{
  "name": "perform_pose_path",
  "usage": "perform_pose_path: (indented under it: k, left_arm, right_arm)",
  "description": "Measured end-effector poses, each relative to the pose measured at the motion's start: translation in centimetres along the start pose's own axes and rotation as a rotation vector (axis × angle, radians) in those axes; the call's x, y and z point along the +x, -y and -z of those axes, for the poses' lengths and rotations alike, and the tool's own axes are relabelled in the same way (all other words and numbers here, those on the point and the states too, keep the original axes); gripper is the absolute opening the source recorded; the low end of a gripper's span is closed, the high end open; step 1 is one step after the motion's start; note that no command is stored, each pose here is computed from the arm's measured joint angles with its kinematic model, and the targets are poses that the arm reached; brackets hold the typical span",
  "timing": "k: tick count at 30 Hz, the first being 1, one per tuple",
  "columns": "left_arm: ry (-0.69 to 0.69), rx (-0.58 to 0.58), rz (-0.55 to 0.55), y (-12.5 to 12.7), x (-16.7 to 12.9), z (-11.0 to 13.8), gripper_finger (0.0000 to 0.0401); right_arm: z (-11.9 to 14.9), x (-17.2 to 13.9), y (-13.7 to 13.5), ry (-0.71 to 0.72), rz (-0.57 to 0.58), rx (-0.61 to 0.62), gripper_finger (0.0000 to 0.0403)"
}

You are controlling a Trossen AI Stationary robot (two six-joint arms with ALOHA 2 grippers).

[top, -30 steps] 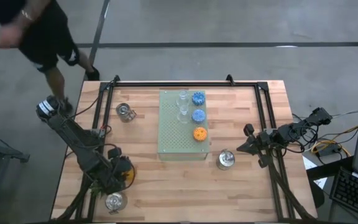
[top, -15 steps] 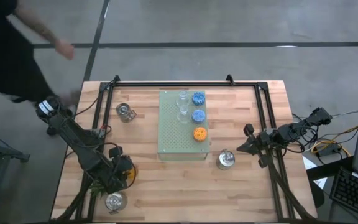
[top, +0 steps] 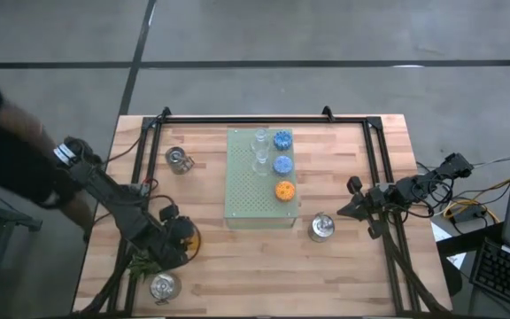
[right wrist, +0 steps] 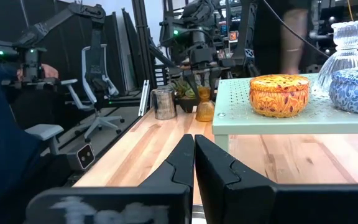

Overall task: Pick & Place candle stick holders
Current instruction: Put the orange candle holder on the shelf aligned with the other transparent candle holder

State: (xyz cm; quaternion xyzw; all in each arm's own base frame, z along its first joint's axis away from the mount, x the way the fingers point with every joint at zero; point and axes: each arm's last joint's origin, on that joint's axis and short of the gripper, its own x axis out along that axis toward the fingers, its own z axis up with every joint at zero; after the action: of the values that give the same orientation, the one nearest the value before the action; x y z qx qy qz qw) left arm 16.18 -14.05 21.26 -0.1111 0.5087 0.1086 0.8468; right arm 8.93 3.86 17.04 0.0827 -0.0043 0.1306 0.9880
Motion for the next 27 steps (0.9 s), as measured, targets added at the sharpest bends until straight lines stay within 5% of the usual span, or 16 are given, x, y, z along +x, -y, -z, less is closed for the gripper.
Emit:
perform_pose_path:
  k: [14,27]
  left_arm:
    - [0.012,0.119,0.048,-0.2,-2.6,-4.7,0.0179]
    - [0.113,0.189,0.075,-1.1,-8.8,-10.4,0.018]
  right_arm:
    - [0.0,0.0,0.0,0.0,-0.001,0.0,0.0009]
    - [0.0,0.0,0.0,0.0,0.0,0.0,0.0009]
